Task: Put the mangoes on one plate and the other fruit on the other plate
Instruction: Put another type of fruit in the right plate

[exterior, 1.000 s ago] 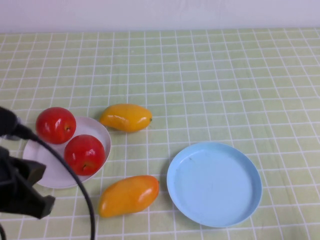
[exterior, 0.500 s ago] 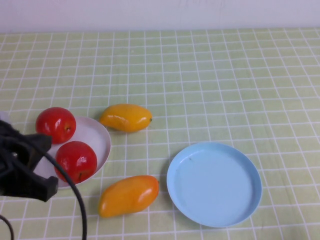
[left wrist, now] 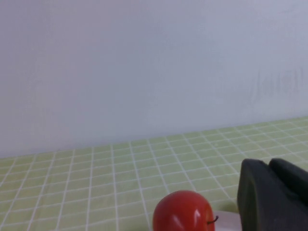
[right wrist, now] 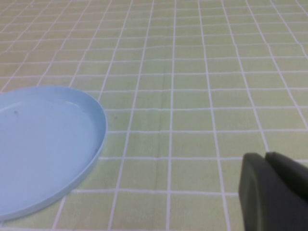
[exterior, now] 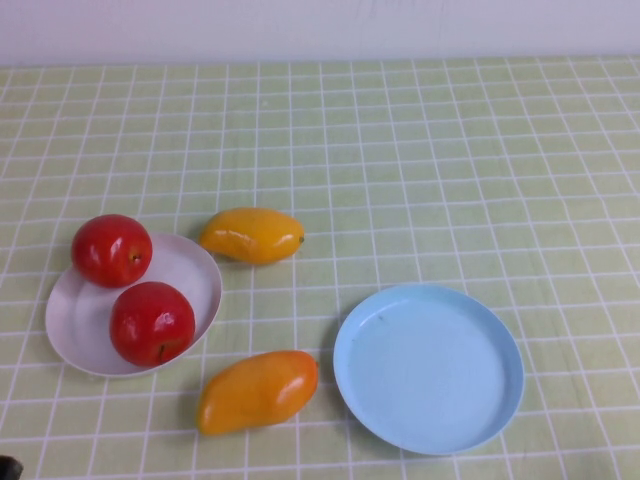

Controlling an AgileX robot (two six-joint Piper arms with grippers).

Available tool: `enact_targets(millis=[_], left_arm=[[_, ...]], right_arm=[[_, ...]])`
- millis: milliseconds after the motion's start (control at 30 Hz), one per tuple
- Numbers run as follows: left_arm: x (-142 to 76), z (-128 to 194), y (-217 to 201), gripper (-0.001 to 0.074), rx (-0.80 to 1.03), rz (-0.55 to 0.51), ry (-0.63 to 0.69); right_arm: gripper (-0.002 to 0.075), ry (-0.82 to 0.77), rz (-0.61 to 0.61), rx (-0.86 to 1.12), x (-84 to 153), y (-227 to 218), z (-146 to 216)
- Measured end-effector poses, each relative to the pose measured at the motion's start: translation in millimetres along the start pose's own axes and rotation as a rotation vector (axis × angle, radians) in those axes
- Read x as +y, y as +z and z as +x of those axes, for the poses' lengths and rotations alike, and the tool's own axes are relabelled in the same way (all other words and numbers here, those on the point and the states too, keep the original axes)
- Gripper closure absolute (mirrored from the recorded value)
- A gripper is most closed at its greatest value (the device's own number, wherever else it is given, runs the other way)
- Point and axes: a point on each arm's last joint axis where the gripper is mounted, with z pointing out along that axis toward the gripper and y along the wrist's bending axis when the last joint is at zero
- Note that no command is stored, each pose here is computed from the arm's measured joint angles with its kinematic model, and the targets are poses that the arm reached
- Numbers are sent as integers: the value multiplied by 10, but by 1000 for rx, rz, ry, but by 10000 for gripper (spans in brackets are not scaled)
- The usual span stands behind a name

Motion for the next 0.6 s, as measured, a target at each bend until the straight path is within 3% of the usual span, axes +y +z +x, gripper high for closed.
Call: enact_targets(millis=[233,600], left_arm=[[21,305,-174,732,24,-75,-31],[3,647,-308,732,383,-77,-53]], right_arm=[[742,0,0,0,0,0,0],[742,0,0,0,0,0,0]])
